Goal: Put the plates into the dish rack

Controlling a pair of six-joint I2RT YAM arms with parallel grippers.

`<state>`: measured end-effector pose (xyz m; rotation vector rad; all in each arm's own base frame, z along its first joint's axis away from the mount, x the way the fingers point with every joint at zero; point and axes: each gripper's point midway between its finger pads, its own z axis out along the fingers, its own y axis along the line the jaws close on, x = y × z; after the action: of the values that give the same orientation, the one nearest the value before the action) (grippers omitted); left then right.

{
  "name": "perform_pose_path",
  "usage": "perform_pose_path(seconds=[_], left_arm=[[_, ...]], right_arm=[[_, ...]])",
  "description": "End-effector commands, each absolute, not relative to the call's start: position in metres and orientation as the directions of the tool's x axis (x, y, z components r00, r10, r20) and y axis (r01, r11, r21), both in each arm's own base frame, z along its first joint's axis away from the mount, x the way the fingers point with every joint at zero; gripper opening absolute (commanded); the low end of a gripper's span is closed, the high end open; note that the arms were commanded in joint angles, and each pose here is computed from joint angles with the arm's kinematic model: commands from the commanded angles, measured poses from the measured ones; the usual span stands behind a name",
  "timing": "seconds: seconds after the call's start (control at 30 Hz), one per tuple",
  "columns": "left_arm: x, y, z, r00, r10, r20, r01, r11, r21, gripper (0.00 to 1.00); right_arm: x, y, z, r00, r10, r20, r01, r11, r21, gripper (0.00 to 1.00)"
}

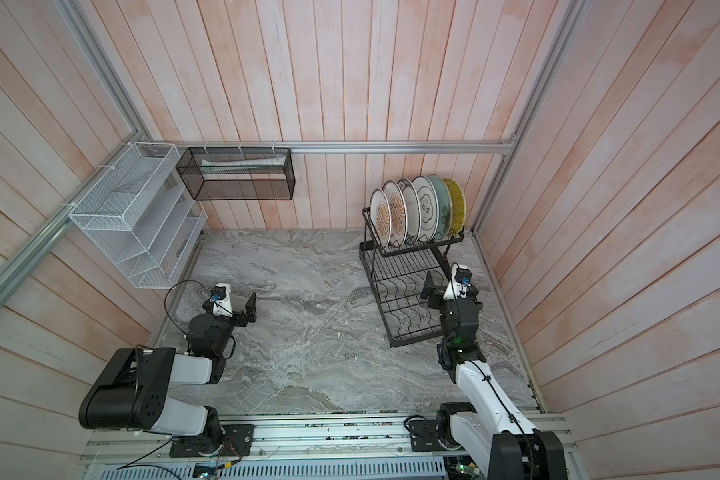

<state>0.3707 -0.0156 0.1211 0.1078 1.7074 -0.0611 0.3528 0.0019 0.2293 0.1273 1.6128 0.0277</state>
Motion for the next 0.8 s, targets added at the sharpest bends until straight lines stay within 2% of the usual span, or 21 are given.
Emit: perform_pose_path(seconds=[0.0, 0.07, 0.17, 0.23, 0.47, 0.77], left_arm=[[0.377, -0.012, 0.132, -0.110, 0.015, -0.994, 0.105, 0.994, 0.004, 1.00], [0.381, -0.006, 0.134, -0.092, -0.003, -0.996, 0.073, 0.997, -0.010, 1.00], [0.390, 0.008, 0.126, -0.160, -0.031, -0.987, -0.007, 1.000, -0.031, 1.00], [0.388, 0.011, 0.129, -0.137, -0.040, -0.990, -0.023, 0.999, -0.037, 1.00], [0.389, 0.011, 0.128, -0.146, -0.039, -0.989, -0.025, 0.999, -0.036, 1.00], [0.389, 0.011, 0.128, -0.145, -0.037, -0.989, -0.025, 0.999, -0.034, 1.00]], right_arm=[[0.356, 0.003, 0.228, -0.014, 0.047, -0.999, 0.045, 0.998, 0.046, 0.98], [0.358, 0.002, 0.218, -0.036, 0.031, -0.999, 0.047, 0.998, 0.029, 0.98], [0.360, 0.000, 0.203, -0.043, 0.033, -0.999, 0.032, 0.999, 0.032, 0.98], [0.358, -0.005, 0.197, -0.028, 0.054, -0.998, 0.037, 0.998, 0.053, 0.98], [0.360, -0.024, 0.182, -0.024, 0.110, -0.994, 0.046, 0.993, 0.109, 0.98], [0.355, -0.029, 0.160, -0.063, 0.104, -0.993, 0.045, 0.994, 0.101, 0.98]])
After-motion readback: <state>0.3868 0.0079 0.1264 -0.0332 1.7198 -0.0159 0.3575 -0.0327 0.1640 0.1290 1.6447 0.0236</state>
